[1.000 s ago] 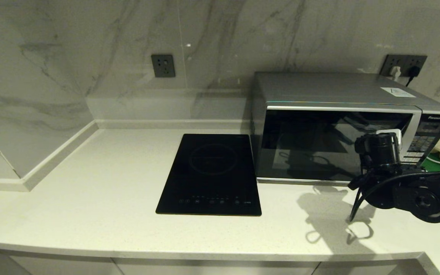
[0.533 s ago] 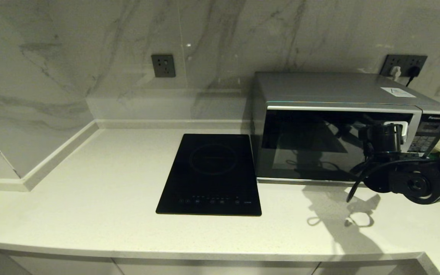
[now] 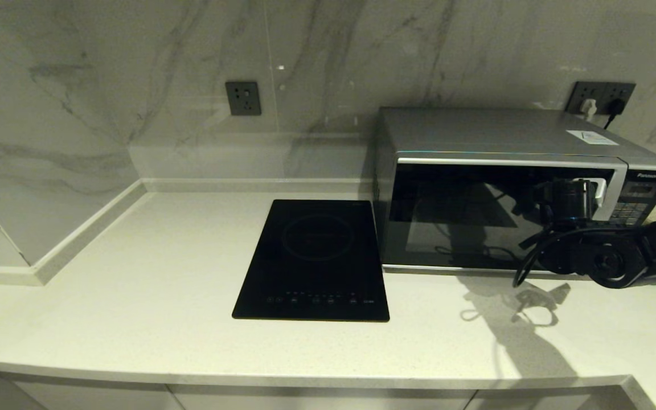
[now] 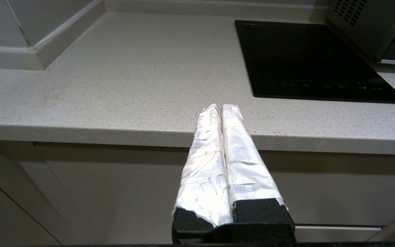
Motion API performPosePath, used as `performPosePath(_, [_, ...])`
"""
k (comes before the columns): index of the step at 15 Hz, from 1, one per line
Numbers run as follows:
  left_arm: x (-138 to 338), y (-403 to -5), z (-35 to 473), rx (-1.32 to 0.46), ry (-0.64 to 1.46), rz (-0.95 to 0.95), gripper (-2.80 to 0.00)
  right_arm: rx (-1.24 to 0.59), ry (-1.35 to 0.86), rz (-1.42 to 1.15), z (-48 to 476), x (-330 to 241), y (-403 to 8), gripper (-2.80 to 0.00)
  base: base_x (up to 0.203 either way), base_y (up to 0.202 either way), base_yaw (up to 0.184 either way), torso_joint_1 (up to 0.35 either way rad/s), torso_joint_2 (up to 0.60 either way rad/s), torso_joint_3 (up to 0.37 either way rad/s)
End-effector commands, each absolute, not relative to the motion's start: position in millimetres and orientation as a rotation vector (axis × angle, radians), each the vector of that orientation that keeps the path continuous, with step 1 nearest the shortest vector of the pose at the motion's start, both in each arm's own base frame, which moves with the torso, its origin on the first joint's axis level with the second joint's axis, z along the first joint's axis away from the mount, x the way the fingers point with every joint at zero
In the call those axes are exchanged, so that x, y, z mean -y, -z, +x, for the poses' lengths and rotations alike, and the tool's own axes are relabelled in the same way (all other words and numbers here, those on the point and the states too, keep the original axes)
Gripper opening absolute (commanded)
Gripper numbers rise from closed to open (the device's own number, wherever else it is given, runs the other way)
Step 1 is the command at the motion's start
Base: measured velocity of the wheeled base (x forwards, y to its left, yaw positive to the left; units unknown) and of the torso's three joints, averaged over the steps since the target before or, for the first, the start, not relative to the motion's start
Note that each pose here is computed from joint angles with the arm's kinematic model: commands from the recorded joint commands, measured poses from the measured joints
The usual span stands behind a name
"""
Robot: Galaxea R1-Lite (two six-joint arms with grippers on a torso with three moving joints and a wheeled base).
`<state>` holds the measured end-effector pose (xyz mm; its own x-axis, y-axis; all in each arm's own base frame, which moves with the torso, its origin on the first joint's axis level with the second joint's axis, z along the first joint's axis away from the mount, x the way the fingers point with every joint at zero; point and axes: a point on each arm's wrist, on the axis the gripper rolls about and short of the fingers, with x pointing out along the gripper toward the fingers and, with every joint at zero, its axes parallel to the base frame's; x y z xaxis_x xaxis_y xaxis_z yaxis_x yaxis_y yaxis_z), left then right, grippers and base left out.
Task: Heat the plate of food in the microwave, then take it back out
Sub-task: Open the microwave oven
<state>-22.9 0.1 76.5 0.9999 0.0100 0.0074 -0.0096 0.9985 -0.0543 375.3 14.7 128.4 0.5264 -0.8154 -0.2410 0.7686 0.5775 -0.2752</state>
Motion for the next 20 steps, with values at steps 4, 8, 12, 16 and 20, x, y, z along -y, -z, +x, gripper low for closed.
performPosePath(4, [0,-77,-23,0.008,-0.011,-0.055,-2.80,-0.357,0.979,-0.131,377,-7,-127,0.00,0.000,0.000,0.000,0.000,0.00,0.000])
performPosePath(8, [0,-77,-23,0.008,-0.011,-0.055,-2.80,-0.347,1.005,-0.120,376,2,-131,0.00,0.000,0.000,0.000,0.000,0.00,0.000])
performPosePath(12, [0,-77,-23,0.008,-0.011,-0.055,-2.80,-0.341,1.017,-0.112,375,6,-133,0.00,0.000,0.000,0.000,0.000,0.00,0.000])
performPosePath(16, [0,-77,-23,0.008,-0.011,-0.055,-2.80,-0.323,1.018,-0.101,368,6,-142,0.00,0.000,0.000,0.000,0.000,0.00,0.000])
performPosePath(20, [0,-77,-23,0.008,-0.011,-0.055,-2.80,-0.326,1.043,-0.110,359,7,-143,0.00,0.000,0.000,0.000,0.000,0.00,0.000])
